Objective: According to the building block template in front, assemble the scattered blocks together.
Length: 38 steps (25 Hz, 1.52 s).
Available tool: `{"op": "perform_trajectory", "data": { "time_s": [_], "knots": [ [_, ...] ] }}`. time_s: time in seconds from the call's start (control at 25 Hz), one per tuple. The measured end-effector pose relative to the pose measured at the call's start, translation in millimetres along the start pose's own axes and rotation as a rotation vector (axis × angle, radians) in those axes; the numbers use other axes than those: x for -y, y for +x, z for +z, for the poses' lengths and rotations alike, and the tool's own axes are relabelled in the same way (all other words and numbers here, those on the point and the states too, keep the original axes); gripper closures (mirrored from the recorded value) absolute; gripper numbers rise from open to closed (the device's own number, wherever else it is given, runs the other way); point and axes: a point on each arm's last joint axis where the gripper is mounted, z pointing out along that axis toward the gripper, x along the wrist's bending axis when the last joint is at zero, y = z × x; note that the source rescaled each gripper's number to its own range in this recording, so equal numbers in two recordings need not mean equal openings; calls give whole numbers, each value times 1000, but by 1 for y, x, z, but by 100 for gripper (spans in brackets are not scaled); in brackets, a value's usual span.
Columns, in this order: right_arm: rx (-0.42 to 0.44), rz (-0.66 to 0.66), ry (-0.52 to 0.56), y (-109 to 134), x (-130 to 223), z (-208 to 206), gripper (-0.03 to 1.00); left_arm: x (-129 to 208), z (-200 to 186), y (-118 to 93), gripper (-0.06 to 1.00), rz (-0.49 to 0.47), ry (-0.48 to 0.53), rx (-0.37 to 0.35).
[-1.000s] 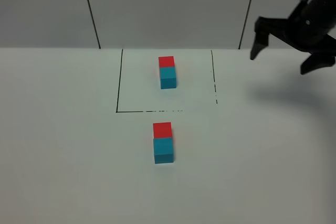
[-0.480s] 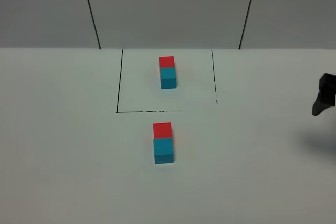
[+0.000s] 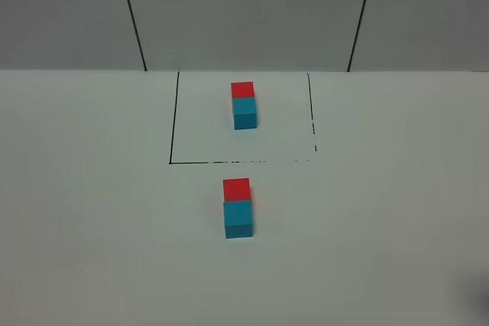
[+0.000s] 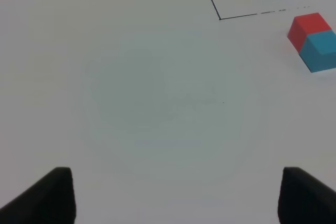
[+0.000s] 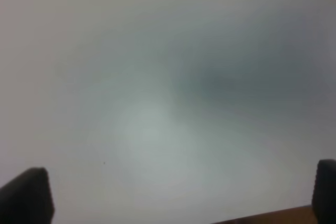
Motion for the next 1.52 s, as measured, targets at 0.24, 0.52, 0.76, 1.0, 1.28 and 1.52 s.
{"op": "perform_trajectory", "data": {
  "time_s": [0.24, 0.52, 0.76, 1.0, 1.28, 1.52],
  "knots": [
    [-24, -9, -80, -7, 47, -11, -3, 0, 0, 0, 26, 1, 0, 0],
    [-81, -171, -247, -6, 81, -34, -3, 0, 0, 0, 26, 1, 0, 0],
    [-98, -218, -378, -14, 102, -52, -3, 0, 0, 0, 26, 1, 0, 0],
    [-121, -225, -493, -21, 122, -63, -3, 0, 0, 0, 26, 1, 0, 0],
    [-143, -229, -604, -29, 146, -55, -3, 0, 0, 0, 26, 1, 0, 0],
    [-153, -221, -656, -33, 156, -49, -3, 0, 0, 0, 26, 1, 0, 0]
  ]
}}
